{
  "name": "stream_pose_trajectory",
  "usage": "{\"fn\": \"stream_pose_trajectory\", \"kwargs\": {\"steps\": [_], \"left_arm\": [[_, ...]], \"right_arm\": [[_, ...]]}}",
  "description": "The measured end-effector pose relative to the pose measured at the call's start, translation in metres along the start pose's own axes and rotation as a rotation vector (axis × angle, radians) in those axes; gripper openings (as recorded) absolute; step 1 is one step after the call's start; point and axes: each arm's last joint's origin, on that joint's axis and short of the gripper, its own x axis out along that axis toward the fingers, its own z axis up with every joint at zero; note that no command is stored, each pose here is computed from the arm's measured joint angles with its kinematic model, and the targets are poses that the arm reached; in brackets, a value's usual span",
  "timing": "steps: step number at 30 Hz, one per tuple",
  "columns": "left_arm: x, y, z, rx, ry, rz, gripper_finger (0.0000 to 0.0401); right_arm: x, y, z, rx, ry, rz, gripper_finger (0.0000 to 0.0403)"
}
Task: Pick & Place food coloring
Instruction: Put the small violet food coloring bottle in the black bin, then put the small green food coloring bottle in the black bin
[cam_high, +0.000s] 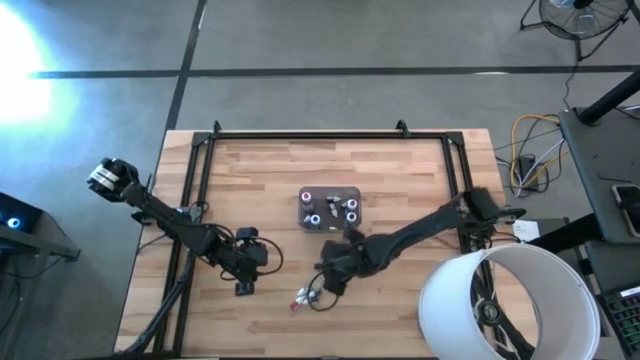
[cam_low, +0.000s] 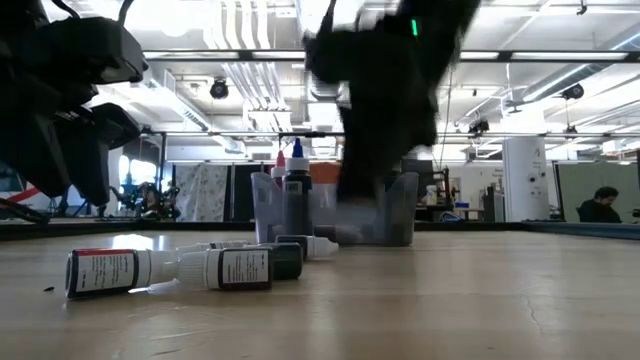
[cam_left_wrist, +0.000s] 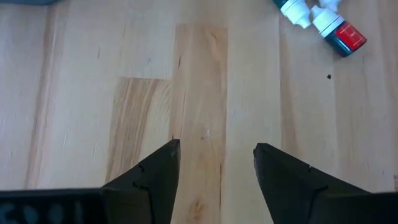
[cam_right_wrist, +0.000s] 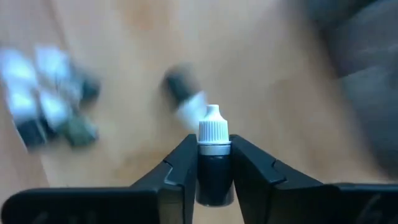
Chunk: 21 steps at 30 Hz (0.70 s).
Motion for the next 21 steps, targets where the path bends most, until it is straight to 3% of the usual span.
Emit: {"fn": "stream_pose_trajectory", "kwargs": {"steps": [7, 9, 14, 21], "left_arm": [[0.001, 0.001, -0.001, -0.004, -0.001, 0.006, 0.0181], [0.001, 0.002, -0.001, -0.006, -0.013, 0.020, 0.0181], [0.002, 0.004, 0.002, -0.017, -0.035, 0.038, 0.0181], [0.002, 0.005, 0.009, -0.045, -0.085, 0.022, 0.0181]], "right_arm": [[-0.068, -0.048, 0.037, 0.197, -0.280, -0.205, 0.0077], [-0.072, -0.068, 0.049, 0.250, -0.275, -0.200, 0.0080], [-0.057, -0.103, 0.070, 0.239, -0.202, -0.130, 0.0128], [-0.064, -0.109, 0.075, 0.166, -0.185, -0.112, 0.0219]]}}
